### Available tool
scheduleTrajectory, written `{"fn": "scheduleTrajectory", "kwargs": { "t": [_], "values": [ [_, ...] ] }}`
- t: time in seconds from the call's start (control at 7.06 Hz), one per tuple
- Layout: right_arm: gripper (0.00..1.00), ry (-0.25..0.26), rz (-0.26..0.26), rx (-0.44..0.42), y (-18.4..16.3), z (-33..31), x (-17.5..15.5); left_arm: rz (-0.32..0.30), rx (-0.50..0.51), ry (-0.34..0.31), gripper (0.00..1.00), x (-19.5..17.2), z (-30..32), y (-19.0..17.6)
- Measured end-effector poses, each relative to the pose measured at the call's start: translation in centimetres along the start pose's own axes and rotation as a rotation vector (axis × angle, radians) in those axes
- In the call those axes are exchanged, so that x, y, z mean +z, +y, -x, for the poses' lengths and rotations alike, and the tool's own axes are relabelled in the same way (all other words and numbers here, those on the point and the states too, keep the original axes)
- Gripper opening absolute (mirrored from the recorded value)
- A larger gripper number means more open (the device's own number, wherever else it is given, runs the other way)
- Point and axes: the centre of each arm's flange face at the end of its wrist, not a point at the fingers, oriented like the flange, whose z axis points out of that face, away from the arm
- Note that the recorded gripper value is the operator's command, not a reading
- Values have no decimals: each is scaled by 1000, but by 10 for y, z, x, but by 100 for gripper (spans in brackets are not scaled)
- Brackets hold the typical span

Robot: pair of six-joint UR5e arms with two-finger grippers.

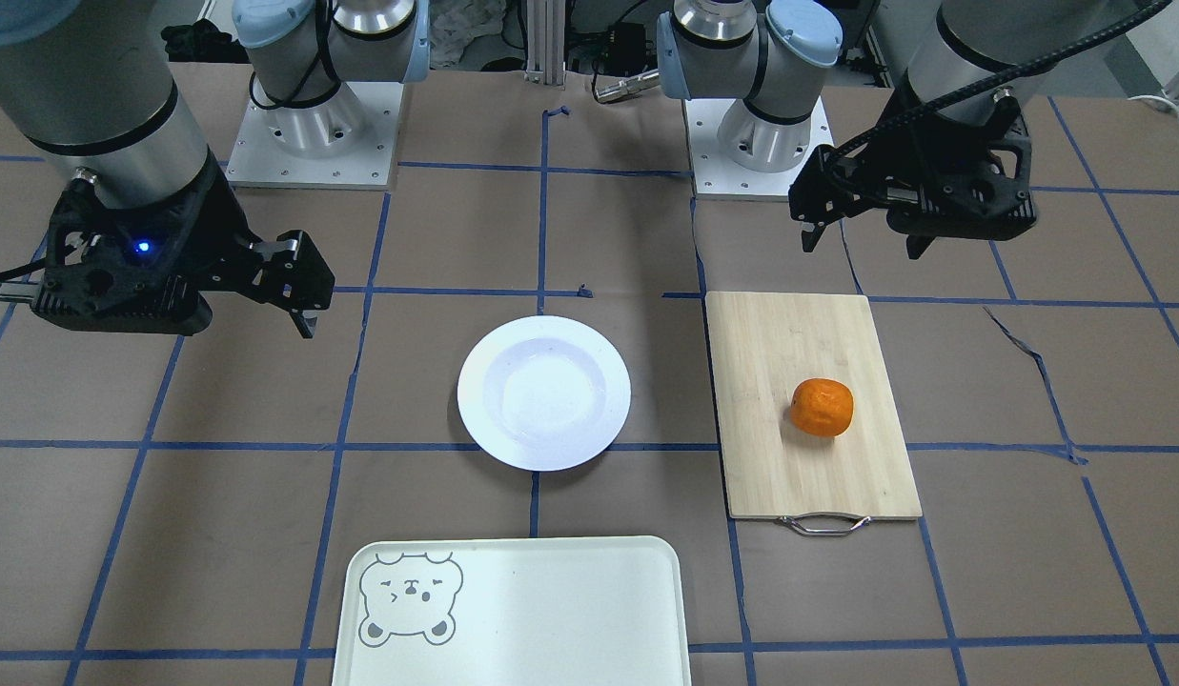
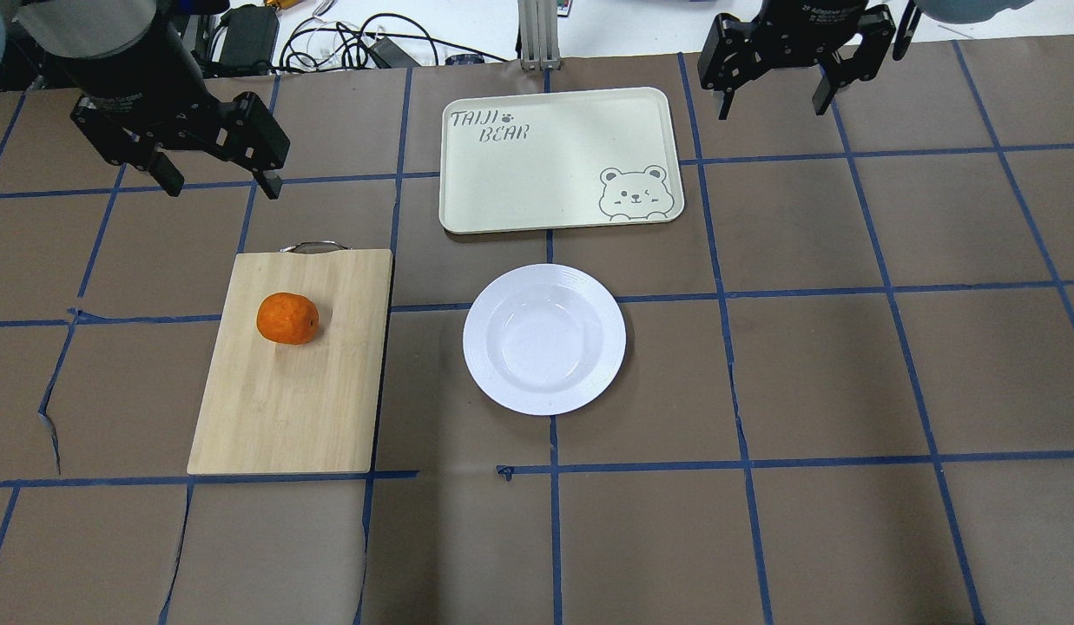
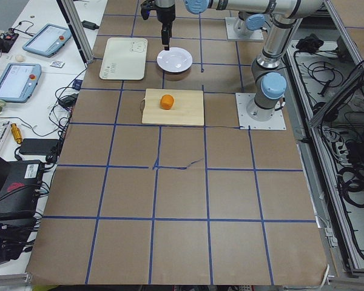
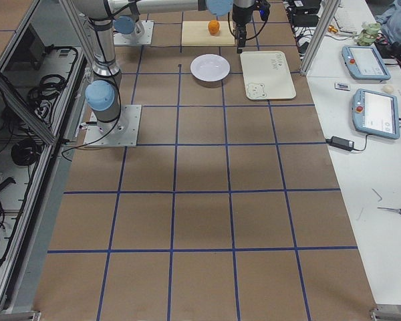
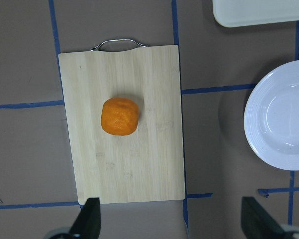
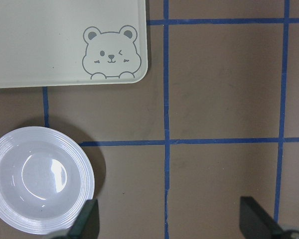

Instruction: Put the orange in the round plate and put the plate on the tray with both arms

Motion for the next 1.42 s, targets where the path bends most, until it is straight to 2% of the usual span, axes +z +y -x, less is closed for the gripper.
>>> {"fn": "scheduleTrajectory", "kwargs": {
  "t": [0.43, 0.71, 1.13, 1.42],
  "values": [
    [100, 0, -1, 0, 0, 0, 0, -3, -16, -1, 100, -1, 4, -1],
    [100, 0, 0, 0, 0, 0, 0, 13, -94, 5, 100, 13, 44, -11],
    [100, 0, 1, 4, 0, -2, 0, -19, -212, 16, 100, 62, 85, -30],
    [100, 0, 2, 6, -1, -4, 0, -16, -252, 40, 100, 115, 90, -40]
  ]
}}
